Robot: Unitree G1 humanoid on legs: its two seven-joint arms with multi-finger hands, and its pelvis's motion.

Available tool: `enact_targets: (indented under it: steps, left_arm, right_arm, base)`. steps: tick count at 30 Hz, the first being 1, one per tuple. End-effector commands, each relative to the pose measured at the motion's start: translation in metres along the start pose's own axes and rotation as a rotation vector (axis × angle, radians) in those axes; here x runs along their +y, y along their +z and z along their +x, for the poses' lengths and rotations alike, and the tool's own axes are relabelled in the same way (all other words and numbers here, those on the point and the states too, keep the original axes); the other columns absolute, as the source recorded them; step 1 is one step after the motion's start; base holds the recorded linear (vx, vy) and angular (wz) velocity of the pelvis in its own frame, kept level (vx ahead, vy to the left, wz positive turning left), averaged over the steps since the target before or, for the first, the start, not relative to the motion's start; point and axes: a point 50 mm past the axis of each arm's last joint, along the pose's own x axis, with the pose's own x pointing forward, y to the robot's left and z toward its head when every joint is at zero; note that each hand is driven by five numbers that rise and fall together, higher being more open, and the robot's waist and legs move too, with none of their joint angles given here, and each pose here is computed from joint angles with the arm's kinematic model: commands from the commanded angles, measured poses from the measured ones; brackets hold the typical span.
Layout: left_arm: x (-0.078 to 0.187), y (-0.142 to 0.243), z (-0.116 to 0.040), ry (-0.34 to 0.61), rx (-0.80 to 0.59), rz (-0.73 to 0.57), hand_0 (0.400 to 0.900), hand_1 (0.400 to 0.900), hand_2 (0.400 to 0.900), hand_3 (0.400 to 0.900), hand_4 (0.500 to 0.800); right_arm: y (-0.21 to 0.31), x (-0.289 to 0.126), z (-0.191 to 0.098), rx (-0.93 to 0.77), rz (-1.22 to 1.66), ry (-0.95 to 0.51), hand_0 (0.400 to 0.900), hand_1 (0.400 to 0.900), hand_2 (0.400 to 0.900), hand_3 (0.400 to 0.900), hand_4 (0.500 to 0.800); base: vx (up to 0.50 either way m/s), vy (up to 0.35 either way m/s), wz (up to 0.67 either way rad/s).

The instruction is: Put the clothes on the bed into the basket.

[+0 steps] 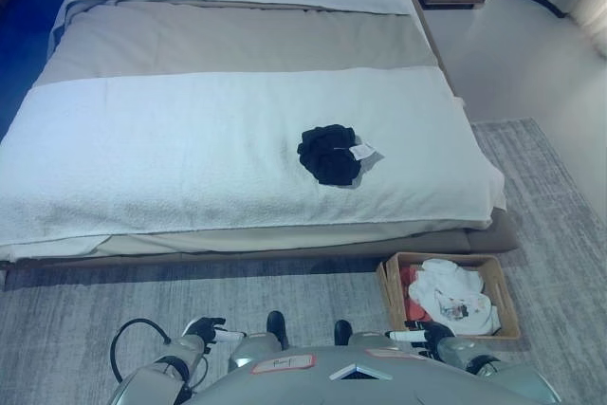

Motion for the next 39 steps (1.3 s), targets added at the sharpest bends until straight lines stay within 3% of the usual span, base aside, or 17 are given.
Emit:
enact_targets:
  steps: [1,39]
  left_arm:
    - [0.0142,0.0156,0.0005,0.039,-0.022,-0.037,0.900,0.900,0.900,0.900,0.800]
    - [0.0193,0.0175,0.0002,0.053,-0.028,-0.041,0.900,0.900,0.900,0.900,0.800]
  right_arm:
    - [-0.0018,-0.0188,-0.0023,0.024,-0.040,-0.049,0.900,0.900,0.900,0.900,0.800]
    - [-0.0008,-0.0217,-0.0028,0.024,-0.039,-0.056,0.900,0.900,0.900,0.900,0.800]
  base:
    - [0.000,0.000,0.00]
    - [0.000,-0.006,0.01]
